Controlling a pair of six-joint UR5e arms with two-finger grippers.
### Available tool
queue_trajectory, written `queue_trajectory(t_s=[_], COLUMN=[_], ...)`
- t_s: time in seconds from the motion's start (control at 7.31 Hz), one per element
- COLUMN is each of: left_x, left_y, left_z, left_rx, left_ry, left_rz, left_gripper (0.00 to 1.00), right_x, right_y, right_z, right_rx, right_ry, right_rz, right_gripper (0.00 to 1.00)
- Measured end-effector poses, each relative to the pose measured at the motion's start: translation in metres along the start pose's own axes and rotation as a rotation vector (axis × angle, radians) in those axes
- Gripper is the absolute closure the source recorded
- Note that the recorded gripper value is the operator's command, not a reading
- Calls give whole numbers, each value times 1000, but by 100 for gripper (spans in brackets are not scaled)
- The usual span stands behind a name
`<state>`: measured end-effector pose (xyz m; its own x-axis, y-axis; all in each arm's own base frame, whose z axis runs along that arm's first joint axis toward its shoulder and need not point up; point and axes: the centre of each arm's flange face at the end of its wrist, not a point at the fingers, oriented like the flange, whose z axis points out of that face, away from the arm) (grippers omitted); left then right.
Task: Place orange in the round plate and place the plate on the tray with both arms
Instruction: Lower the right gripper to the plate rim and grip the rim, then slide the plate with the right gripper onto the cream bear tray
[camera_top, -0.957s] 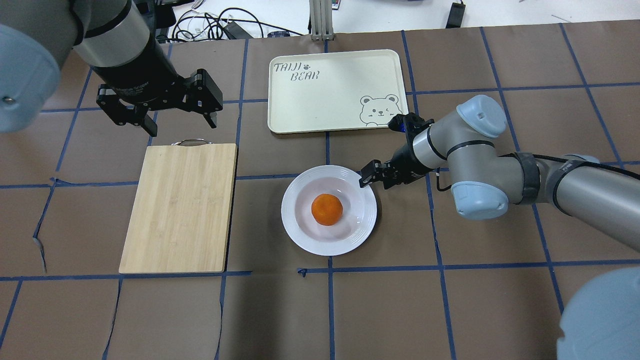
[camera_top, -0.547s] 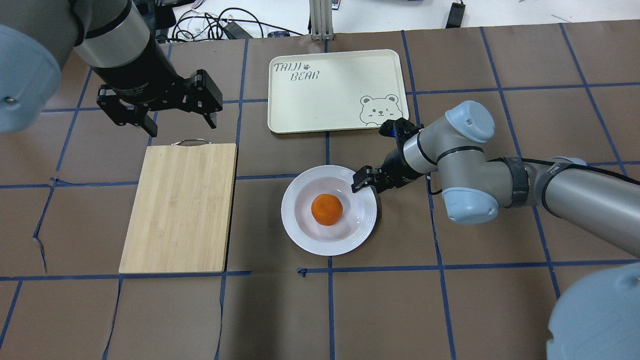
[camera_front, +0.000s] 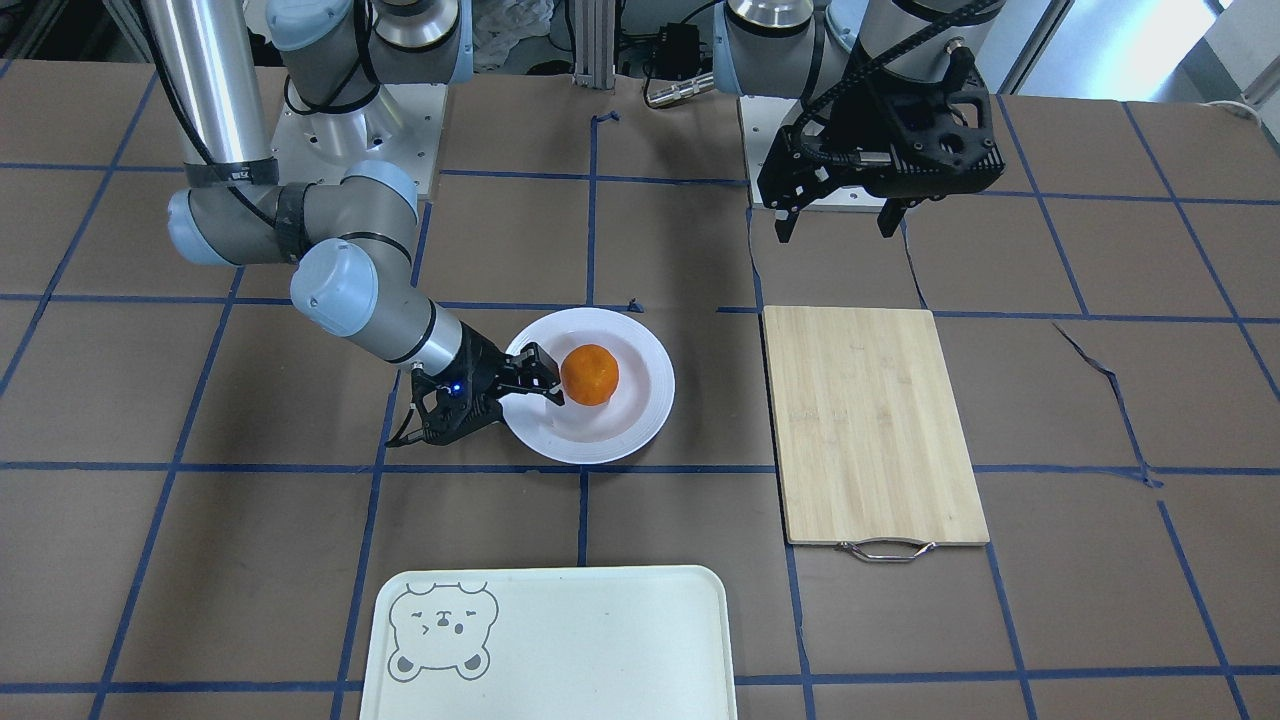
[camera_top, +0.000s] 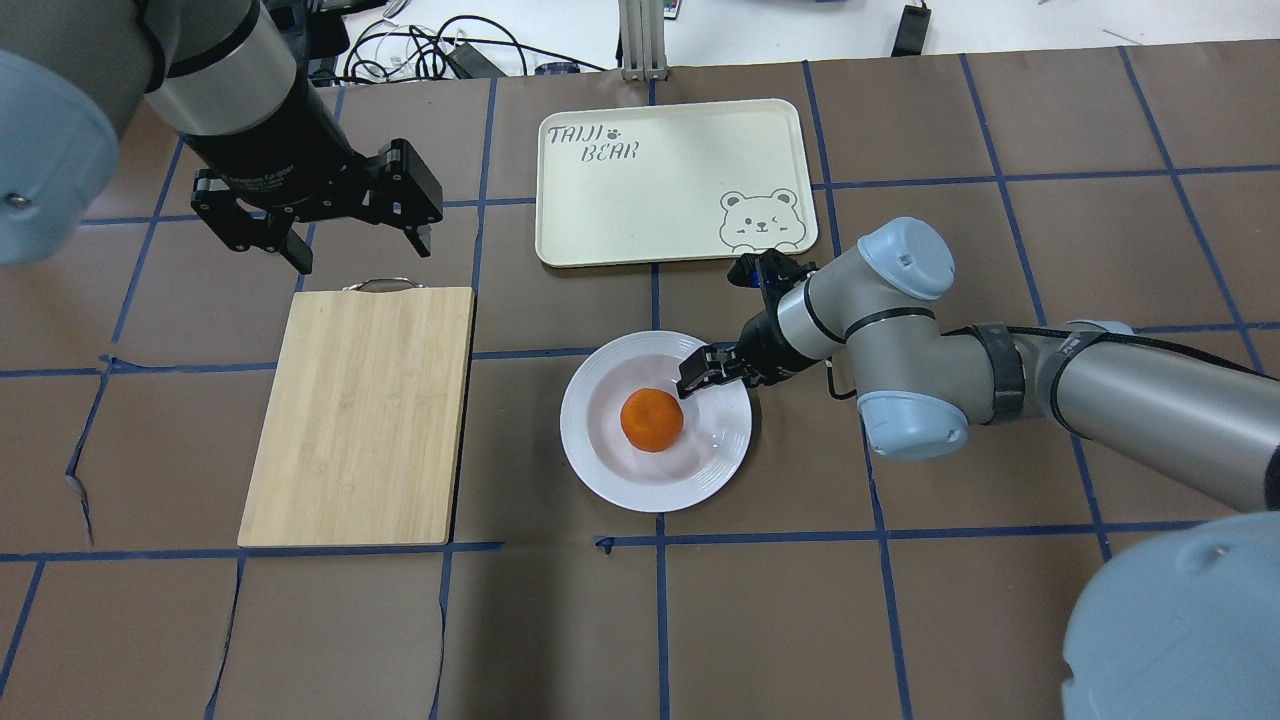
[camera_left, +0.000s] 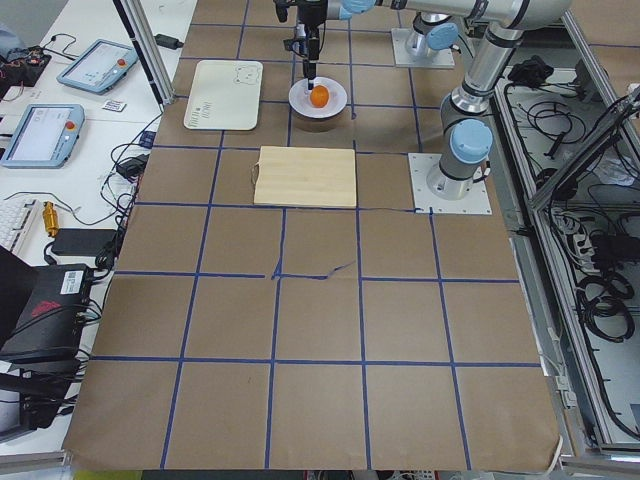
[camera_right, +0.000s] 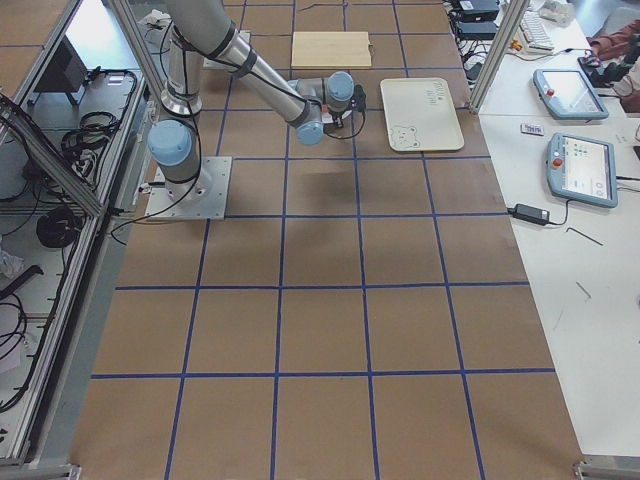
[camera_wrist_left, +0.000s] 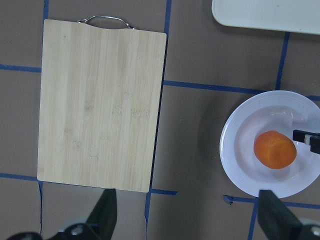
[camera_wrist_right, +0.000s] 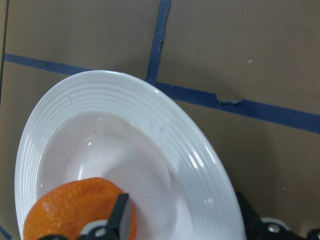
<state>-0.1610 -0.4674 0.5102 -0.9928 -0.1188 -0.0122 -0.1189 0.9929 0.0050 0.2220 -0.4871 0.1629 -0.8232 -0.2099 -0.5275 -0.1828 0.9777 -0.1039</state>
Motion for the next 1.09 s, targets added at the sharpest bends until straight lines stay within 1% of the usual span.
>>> queue_trajectory(t_s=[0.27, 0.82, 0.96, 1.09], left_x=[0, 0, 0, 0], left_y=[0, 0, 0, 0], left_z=[0, 0, 0, 0], left_rx=[0, 0, 0, 0], left_ry=[0, 0, 1, 1], left_rz=[-1, -1, -1, -1], left_gripper=[0, 0, 0, 0], right_x=[0, 0, -1, -3], right_y=[0, -3, -8, -18], right_z=[1, -2, -7, -17], right_rx=[-2, 4, 18, 43], right_ry=[-5, -4, -5, -3], right_rz=[-5, -3, -10, -20], right_gripper=[100, 100, 100, 100])
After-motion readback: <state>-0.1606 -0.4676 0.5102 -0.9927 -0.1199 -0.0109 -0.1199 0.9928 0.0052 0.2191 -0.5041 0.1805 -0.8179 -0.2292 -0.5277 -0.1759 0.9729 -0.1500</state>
